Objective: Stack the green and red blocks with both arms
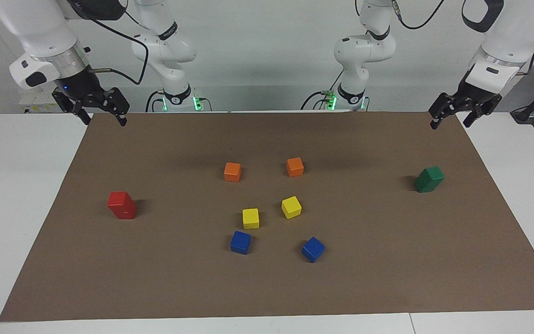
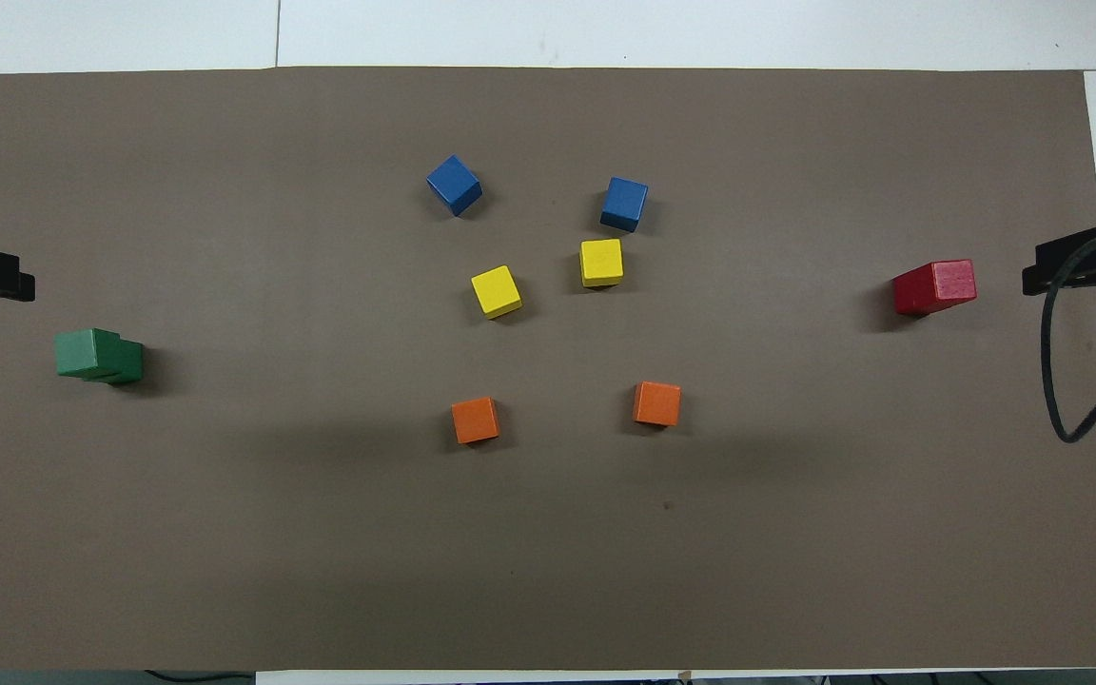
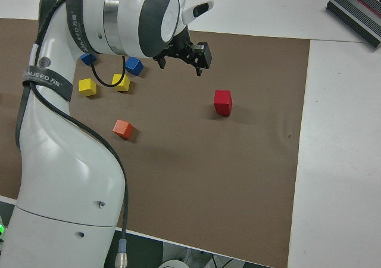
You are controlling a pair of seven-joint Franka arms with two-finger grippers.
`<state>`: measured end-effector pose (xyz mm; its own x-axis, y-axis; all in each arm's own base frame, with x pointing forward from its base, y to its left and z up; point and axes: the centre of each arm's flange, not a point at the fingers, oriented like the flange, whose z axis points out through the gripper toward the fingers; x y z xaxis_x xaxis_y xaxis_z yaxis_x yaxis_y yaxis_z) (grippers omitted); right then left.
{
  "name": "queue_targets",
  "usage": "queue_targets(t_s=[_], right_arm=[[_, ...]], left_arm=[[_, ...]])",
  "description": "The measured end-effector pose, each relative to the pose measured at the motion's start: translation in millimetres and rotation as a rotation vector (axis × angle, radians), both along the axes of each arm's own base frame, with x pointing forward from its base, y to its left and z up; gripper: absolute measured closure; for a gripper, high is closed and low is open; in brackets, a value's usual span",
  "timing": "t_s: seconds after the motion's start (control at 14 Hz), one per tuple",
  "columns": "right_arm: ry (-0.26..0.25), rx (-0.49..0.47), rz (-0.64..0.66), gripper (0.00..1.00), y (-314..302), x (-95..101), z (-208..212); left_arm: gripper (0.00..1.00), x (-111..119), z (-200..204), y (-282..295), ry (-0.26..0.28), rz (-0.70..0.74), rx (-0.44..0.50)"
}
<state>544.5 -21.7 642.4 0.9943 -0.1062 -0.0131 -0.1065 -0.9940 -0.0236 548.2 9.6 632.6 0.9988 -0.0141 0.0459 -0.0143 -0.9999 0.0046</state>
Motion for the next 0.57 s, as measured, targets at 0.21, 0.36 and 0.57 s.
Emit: queue_targets(t_s=[0.21,0.36,0.57], right_arm=[[-0.001,0.000,-0.002,0.00,-0.6,-1.6,0.4],[-0.001,-0.003,-0.005,0.00,-1.5,-1.6,0.2],[0.002,-0.035,-0.004,0.00,-3.6,-1.8,-0.7]], left_arm=[[0.00,0.0,0.0,0.0,0.000,0.000,0.000],[0.00,0.0,0.0,0.0,0.000,0.000,0.000],[0.00,0.0,0.0,0.1,0.000,0.000,0.000]])
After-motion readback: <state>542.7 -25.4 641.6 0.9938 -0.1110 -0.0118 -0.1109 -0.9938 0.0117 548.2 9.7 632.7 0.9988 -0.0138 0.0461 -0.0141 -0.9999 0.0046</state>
